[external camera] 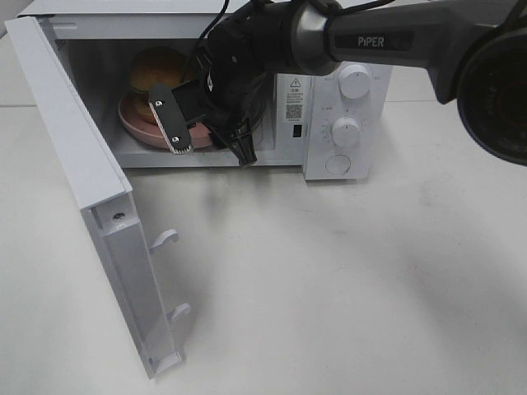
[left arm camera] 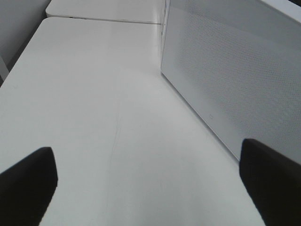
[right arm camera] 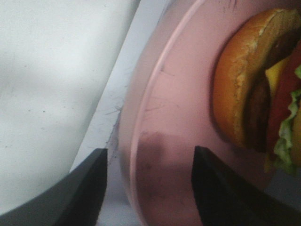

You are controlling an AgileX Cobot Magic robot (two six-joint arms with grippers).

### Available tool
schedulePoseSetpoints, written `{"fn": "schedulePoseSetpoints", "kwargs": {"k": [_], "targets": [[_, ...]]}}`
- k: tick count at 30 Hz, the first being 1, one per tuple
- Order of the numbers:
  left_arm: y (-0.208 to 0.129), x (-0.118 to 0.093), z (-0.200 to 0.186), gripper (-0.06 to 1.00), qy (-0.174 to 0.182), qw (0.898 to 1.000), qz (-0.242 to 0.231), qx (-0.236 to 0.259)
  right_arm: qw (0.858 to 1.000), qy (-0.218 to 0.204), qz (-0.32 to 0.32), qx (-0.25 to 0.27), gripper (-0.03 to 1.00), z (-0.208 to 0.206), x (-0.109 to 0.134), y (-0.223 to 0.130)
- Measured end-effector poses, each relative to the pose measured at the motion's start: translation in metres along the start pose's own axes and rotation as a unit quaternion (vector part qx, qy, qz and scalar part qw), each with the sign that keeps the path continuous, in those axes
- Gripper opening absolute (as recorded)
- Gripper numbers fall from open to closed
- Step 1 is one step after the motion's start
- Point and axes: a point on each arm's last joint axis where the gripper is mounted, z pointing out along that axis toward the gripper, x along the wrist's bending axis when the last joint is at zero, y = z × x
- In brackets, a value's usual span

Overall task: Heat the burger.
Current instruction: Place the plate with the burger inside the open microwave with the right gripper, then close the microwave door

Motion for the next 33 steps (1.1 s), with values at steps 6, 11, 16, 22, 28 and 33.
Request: {"fn": "schedulePoseSetpoints", "kwargs": {"k": [6,11,16,22,28,33], "targets": [[0.0,0.0,0.0,0.99,0.0,1.0,0.0,0.0,1.0,-0.002,-0.002,-0.009,0.59,-0.012,0.012,-0.002],[0.0,0.0,0.0,0.99,0.0,1.0,0.0,0.0,1.0,-0.012,-0.001,-0.022,0.67,-0.029,0.021,-0.003],[0.0,0.0,0.0,0.99,0.0,1.0,0.0,0.0,1.0,0.002,0.003,-0.026,0.75,-0.041,0.037,-0.006],[0.0,0.0,0.0,0.99,0.0,1.0,0.0,0.0,0.999,0.009,0.026,-0.027,0.76,-0.067,0.048,-0.011],[0.0,0.0,0.0,0.99,0.0,1.0,0.0,0.0,0.997,0.009,0.069,-0.027,0.76,-0.09,0.056,-0.015],[0.0,0.0,0.0,0.99,0.0,1.0,0.0,0.0,0.997,0.012,0.077,-0.026,0.76,-0.107,0.064,-0.018]]}}
